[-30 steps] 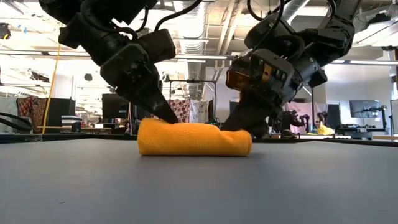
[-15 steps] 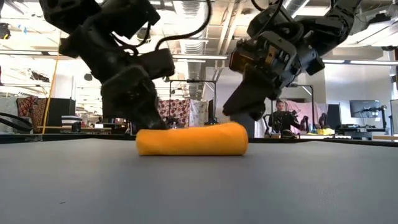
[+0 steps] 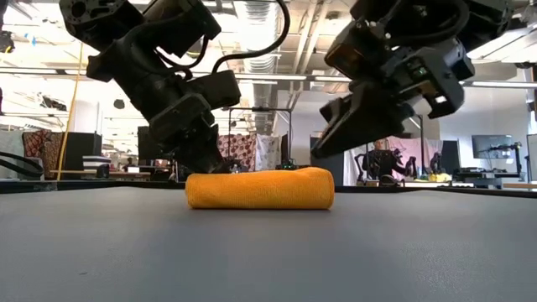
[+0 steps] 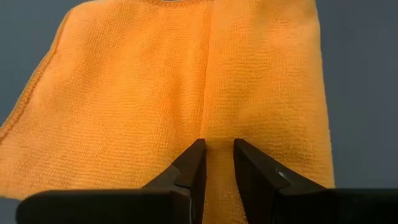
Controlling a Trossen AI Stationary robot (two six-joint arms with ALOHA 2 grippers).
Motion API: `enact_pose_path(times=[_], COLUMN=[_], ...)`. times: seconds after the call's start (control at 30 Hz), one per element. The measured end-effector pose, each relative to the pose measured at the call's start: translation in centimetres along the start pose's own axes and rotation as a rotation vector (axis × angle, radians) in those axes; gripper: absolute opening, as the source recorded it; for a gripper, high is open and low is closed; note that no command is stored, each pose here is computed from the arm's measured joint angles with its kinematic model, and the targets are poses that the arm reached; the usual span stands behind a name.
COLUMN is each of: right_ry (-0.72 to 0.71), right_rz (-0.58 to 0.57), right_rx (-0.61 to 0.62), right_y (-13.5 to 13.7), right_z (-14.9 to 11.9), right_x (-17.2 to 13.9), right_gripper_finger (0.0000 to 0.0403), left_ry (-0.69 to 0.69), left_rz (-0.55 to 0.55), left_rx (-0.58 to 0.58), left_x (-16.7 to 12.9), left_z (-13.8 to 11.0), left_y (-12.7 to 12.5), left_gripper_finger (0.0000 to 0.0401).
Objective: Roll towel
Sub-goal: Roll the yellow microfiber towel
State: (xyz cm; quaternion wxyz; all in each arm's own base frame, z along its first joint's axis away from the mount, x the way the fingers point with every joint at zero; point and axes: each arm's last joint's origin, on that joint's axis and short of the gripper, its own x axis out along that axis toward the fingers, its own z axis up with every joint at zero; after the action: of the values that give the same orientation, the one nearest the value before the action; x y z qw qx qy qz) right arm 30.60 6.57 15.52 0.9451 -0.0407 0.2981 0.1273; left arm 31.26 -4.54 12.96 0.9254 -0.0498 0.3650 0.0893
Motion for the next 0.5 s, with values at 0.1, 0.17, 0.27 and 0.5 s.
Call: enact_pose_path(times=[0.1, 0.17, 0.27, 0.5], right_ry=[-0.002, -0.012, -0.001, 0.04], right_rz=[-0.003, -0.01, -0.055, -0.125], right_rx=[-0.011, -0.026, -0.043, -0.147], right_y=[0.0, 0.0, -0.1, -0.3], right_z=[0.2, 0.4, 0.2, -0.1], right_x=[0.0, 0.0, 0.2, 0.1], right_gripper_finger=[0.0119, 0.0135, 0.0159, 0.0218], left_ry=[0.002, 0.001, -0.001, 0.001], left_rz=[-0.001, 0.004, -0.005, -0.022], left_rx=[-0.006, -0.005, -0.002, -0.012], left_x=[0.1, 0.1, 0.2, 0.3], left_z=[0.1, 0.1, 0.3, 0.4], left_y=[0.3, 0.5, 0.8, 1.1], left_gripper_finger=[0.007, 0.007, 0.007, 0.007])
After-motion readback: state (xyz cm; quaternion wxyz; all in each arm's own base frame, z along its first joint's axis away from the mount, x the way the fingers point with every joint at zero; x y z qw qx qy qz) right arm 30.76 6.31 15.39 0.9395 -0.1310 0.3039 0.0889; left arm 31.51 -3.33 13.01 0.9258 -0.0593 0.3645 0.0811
